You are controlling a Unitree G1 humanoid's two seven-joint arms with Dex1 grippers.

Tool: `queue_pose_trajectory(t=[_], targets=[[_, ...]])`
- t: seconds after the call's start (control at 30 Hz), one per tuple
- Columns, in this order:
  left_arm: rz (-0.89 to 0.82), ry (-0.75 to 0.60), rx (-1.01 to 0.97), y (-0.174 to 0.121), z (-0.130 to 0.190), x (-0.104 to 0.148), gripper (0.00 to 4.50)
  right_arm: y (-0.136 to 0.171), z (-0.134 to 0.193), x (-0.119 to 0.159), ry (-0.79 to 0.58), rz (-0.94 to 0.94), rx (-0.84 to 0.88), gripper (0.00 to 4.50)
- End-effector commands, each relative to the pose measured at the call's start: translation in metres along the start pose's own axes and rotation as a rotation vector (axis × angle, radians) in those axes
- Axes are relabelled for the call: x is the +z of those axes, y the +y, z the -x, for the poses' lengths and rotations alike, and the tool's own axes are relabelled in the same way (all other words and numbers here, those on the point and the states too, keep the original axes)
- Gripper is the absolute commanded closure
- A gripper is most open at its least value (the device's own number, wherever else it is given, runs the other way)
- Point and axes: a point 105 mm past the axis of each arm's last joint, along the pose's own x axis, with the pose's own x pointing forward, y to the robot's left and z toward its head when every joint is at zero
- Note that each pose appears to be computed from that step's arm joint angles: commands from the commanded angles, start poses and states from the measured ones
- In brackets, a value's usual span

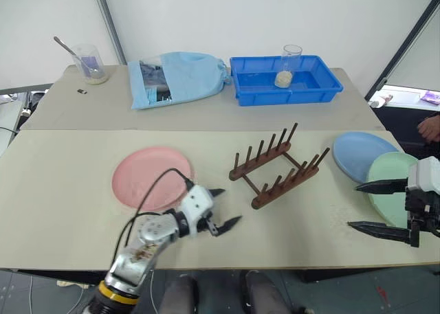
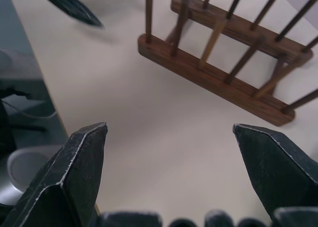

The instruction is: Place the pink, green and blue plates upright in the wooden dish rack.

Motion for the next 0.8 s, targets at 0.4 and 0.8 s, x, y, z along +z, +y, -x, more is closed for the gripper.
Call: queue_pose_trajectory(t=[0.4,0.8], targets=[[-0.061,-0.074,0.031,-0.007,-0.068,0.008,0.0,0.014,-0.018,0.009,-0.052,0.021,0.039,0.04],[-0.078,-0.079,-0.07,0.002,-0.048,0.011,3.64,0.018,-0.022,0.006,-0.076,0.012,0.009,0.0]])
